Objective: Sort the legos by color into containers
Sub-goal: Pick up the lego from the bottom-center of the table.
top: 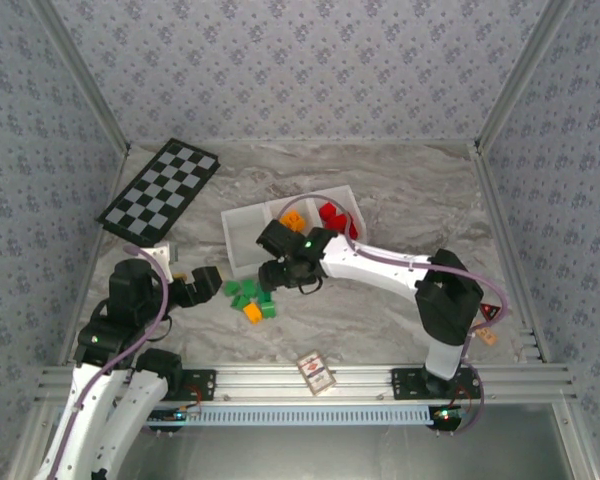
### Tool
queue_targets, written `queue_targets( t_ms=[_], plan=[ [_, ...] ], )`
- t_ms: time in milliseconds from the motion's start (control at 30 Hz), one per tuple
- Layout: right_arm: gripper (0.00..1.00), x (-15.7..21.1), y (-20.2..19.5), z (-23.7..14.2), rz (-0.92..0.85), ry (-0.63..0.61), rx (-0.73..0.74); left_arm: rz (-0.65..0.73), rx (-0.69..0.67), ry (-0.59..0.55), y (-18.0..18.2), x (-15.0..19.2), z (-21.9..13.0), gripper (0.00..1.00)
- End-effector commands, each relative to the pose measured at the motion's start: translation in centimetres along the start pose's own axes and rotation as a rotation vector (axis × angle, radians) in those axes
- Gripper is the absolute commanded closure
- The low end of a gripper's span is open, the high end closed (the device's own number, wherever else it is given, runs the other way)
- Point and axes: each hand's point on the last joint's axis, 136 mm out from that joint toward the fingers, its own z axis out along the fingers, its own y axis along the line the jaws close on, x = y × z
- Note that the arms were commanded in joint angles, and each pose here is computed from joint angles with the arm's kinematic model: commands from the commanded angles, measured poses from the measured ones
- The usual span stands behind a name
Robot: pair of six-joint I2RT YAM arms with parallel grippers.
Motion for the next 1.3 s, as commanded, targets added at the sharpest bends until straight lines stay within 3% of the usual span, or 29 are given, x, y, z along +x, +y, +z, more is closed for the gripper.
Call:
queue_targets(
  t_ms=[0,333,867,1267],
  plan=[
    [0.27,0.5,0.8,0.7,0.093,-0.037,0.02,-0.001,-0.001,-0.014,-0.3,0.0,-1.1,0.0],
    [0.31,2.9,4.2,4.3,0.048,0.055,0.017,0.021,0.001,0.0,-0.8,0.8,-2.2,0.0],
    [0.46,3.5,2.6,6.6,0.062,0.101,0.081,-0.048,-0.004,0.015,-0.4,1.5,-1.4,0.0],
    [0.48,4.2,1.0,7.7,0.056,0.129,0.153,-0.099,-0.023,0.028,0.7,2.6,0.4,0.0]
  ],
)
